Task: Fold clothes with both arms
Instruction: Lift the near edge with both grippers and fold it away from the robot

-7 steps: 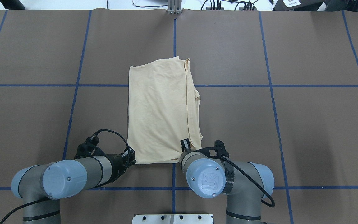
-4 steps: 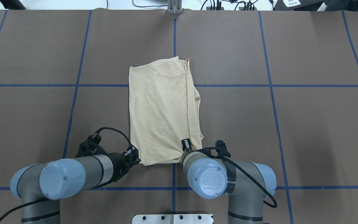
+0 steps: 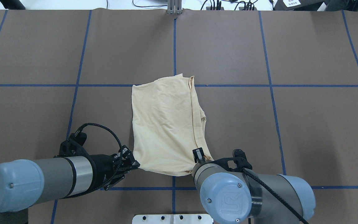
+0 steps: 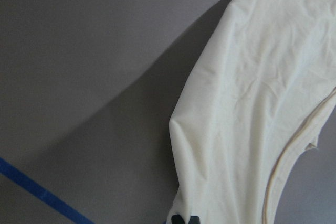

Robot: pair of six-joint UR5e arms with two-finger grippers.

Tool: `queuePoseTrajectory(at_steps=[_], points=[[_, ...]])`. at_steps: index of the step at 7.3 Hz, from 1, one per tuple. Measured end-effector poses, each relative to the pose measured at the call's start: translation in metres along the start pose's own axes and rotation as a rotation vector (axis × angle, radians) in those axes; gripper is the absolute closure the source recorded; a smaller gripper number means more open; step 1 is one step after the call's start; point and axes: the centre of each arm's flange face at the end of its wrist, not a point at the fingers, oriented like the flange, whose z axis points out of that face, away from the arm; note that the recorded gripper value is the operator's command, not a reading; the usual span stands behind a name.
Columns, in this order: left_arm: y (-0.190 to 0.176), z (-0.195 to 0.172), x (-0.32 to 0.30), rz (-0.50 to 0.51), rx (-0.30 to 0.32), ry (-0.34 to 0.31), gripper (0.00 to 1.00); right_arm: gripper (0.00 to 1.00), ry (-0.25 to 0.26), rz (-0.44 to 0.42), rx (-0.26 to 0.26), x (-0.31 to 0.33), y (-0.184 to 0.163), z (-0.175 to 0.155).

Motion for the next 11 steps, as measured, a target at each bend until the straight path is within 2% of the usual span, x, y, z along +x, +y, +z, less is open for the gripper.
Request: queuePoseTrajectory(at_steps=[2,4,5,7,10,11], points=[[-0.020,-0.033,0.038,0.008,0.005,0.024,1.00,1.00,-0.007,-0.009,0.016,-0.029,-0.017,-0.027],[-0.056,-0.028,0.088,0.034,0.058,0.064,1.00,1.00,-0.022,-0.033,0.016,-0.087,-0.026,-0.026],[-0.074,-0.013,0.110,0.052,0.096,0.069,1.00,1.00,-0.036,-0.052,0.016,-0.122,-0.025,-0.008],[-0.115,0.031,0.139,0.080,0.179,0.048,1.00,1.00,-0.041,-0.113,0.028,-0.198,-0.039,0.049],[-0.184,0.083,0.154,0.105,0.243,0.064,1.00,1.00,-0.022,-0.190,0.067,-0.274,-0.043,0.131],[-0.198,0.097,0.157,0.111,0.257,0.061,1.00,0.52,-0.026,-0.201,0.070,-0.283,-0.049,0.148]])
